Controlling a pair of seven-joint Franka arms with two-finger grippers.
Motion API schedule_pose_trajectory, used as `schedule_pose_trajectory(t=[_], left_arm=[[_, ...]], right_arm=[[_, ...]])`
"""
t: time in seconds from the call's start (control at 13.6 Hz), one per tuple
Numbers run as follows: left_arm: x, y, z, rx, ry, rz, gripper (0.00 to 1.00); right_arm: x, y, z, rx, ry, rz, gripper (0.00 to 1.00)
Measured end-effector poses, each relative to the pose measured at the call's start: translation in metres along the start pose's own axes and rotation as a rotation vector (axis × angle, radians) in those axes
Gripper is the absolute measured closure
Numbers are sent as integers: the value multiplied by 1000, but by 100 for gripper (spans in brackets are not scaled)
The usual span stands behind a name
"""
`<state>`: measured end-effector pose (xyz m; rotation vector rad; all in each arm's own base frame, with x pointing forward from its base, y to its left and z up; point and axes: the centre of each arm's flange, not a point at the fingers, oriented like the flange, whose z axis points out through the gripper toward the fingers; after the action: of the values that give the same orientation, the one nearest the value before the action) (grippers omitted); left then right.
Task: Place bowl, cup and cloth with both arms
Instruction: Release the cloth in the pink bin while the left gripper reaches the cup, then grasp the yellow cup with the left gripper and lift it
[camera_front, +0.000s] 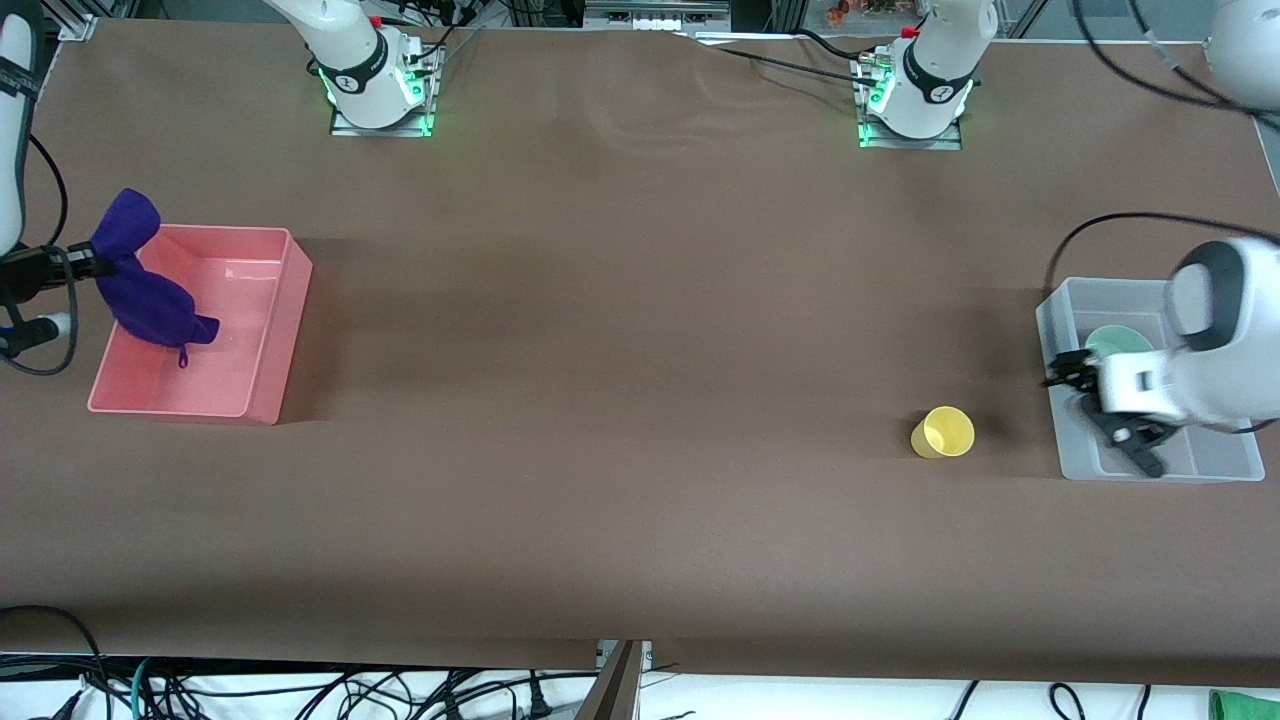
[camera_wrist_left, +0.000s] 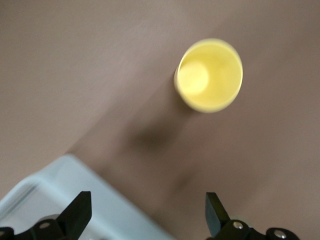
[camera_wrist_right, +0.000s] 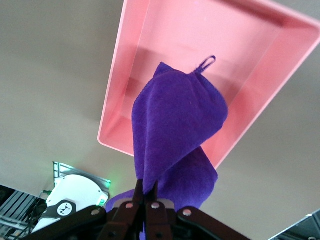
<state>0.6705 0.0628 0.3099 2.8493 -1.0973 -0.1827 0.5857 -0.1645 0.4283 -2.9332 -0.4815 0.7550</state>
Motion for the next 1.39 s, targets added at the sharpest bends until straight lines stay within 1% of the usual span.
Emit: schedule_pose_trajectory(t=[0.15,0.22,0.29,0.37,0.44,0.51,0.59,0.73,0.81,0.88,0.95,1.1,1.25,1.32,1.39], left_arm=[[29,9,35,0,37,-69,2],[37,11,53,-22,51,-110,5],[42,12,71,-57,65,-148,14],[44,11,84,-83,81,-173,14],[45,10,94,-97,90,-188,20],[46,10,103,-108,90,-201,33],[46,10,110,-115,86,-208,46],[47,8,113,-117,87,-211,67],[48,7,110,-113,92,-212,79],[48,5,106,-108,98,-213,90],[49,2,100,-101,104,-212,97],[42,-2,78,-103,83,-195,96],[15,-13,35,-97,25,-152,96],[-7,-19,9,-74,-33,-124,96],[-32,-24,-18,-37,-107,-102,96]], right_arm=[[6,-1,13,9,-22,56,98],[8,-2,14,12,-23,74,98],[9,-4,13,16,-18,81,92],[9,-5,11,17,-11,86,83],[9,-6,9,16,-4,88,72],[8,-6,7,15,1,90,63],[8,-6,6,14,3,91,51],[8,-6,5,12,8,91,28],[8,-7,-1,3,21,90,19],[9,-10,-13,-14,45,84,7],[11,-17,-29,-37,80,70,0],[12,-40,-71,-91,166,29,0],[5,-73,-119,-154,278,-20,0],[0,-85,-141,-191,350,-37,0],[-7,-94,-160,-230,417,-52,0]])
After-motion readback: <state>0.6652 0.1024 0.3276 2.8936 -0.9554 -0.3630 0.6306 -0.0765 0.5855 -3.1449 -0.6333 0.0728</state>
